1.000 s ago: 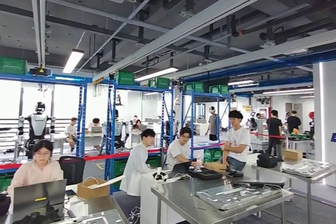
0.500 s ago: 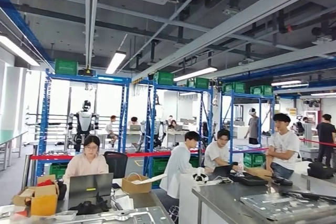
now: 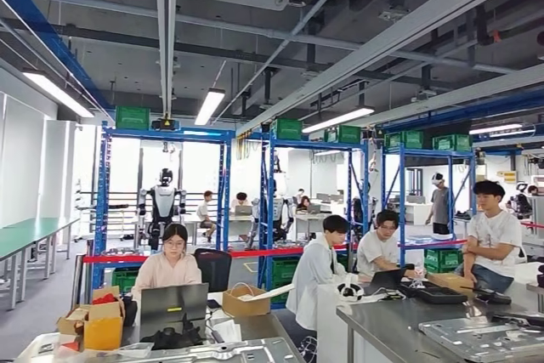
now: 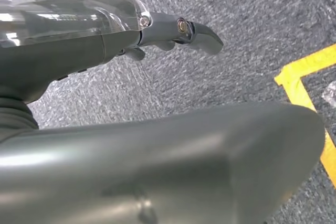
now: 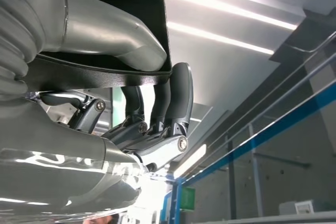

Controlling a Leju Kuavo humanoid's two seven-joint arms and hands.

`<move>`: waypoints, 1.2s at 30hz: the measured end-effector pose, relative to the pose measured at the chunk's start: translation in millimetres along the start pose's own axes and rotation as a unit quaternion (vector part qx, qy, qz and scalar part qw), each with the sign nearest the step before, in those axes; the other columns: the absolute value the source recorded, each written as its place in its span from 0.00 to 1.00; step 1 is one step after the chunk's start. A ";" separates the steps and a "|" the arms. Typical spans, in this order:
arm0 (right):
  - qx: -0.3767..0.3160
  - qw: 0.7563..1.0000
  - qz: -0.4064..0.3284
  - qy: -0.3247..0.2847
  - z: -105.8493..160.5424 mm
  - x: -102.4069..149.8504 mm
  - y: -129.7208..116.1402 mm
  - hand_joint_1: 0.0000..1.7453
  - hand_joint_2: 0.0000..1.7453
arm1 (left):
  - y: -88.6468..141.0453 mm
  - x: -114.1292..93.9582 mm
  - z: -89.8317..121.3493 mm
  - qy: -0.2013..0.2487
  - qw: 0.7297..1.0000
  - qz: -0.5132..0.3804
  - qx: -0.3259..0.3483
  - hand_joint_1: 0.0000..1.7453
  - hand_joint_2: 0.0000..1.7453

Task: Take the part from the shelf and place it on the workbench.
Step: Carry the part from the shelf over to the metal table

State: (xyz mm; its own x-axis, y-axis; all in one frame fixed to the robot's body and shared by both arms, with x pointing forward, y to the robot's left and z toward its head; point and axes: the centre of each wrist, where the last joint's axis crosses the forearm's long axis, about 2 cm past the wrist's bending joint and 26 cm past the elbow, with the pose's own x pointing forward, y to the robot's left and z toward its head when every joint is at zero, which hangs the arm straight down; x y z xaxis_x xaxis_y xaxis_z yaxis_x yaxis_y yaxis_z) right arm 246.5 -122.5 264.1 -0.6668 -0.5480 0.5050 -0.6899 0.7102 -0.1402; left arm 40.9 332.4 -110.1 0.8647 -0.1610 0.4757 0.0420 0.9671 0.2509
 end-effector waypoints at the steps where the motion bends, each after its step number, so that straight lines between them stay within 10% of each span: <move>1: -0.001 1.000 -0.001 0.001 0.2 -0.4 0.3 1.00 1.00 | 0.1 0.3 -0.1 0.000 1.000 0.000 0.000 0.00 1.00; 36: -0.004 1.000 -0.015 0.005 3.1 -3.7 4.4 1.00 1.00 | 0.9 -2.9 1.1 -0.005 1.000 0.003 0.000 0.00 1.00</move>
State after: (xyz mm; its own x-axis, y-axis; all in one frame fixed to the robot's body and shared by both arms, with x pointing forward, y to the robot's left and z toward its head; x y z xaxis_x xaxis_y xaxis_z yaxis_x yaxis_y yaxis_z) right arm 245.1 -118.7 259.0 -0.6434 -0.5642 0.5174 -0.7067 0.6976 -0.1181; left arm 37.9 333.5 -110.4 0.8598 -0.1580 0.4855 0.0373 0.9678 0.2488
